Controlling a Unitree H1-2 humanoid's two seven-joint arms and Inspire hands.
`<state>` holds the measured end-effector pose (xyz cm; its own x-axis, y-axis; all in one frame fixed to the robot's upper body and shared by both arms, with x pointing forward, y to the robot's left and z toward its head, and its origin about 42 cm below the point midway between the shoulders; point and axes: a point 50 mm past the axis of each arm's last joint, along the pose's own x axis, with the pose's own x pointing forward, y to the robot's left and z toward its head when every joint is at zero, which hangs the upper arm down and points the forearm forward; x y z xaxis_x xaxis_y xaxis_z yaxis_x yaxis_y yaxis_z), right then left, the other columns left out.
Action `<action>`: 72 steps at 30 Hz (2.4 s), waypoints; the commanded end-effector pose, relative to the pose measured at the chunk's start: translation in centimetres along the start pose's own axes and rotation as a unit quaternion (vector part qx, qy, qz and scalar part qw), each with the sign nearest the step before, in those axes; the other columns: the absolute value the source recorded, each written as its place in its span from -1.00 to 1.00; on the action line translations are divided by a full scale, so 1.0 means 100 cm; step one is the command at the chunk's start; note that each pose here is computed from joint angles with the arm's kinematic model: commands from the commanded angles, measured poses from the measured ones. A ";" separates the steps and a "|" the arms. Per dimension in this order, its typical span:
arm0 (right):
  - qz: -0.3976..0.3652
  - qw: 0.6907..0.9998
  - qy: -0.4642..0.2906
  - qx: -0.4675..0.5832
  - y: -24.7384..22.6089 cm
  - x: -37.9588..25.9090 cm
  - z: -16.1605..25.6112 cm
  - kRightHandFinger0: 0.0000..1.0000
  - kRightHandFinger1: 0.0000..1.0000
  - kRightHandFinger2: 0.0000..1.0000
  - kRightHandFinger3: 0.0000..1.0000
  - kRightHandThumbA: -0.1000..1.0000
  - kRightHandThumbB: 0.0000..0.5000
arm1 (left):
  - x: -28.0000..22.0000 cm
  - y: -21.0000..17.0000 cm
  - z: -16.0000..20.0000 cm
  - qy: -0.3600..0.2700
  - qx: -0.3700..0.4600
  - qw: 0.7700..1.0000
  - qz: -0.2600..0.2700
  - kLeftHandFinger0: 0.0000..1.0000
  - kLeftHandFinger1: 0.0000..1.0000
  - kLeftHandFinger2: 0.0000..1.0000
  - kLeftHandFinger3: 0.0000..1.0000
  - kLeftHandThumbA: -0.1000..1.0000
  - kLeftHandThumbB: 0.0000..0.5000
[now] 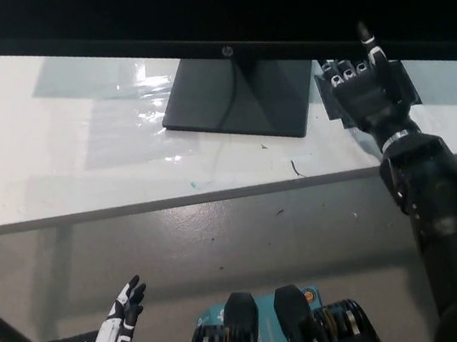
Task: The monitor is being placed at the center of the desk and the robot uses its right hand to grab on the right side of the monitor and tilt the angle of the montior sideways.
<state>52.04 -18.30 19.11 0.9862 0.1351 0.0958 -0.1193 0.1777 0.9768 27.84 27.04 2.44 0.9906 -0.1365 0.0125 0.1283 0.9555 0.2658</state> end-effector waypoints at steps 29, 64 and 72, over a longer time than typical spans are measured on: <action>-0.060 0.997 -0.004 -0.058 0.011 0.040 -0.002 1.00 1.00 1.00 1.00 1.00 0.32 | 0.010 0.008 0.016 -0.045 0.016 0.999 0.007 1.00 1.00 1.00 1.00 1.00 0.02; -0.130 0.985 -0.013 -0.108 0.038 0.058 0.010 1.00 1.00 1.00 1.00 1.00 0.29 | 0.016 0.008 0.018 -0.048 0.014 0.999 0.002 1.00 1.00 1.00 1.00 1.00 0.03; -0.139 0.985 -0.005 -0.106 0.048 0.063 -0.006 1.00 1.00 1.00 1.00 1.00 0.29 | 0.015 0.010 0.018 -0.050 0.015 0.999 0.001 1.00 1.00 1.00 1.00 1.00 0.01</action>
<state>56.29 -17.46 20.78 0.9896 0.0687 -0.1263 0.0907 0.3831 0.9192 28.63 26.86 3.18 0.9883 -0.1476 0.0381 0.1317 0.9524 0.2751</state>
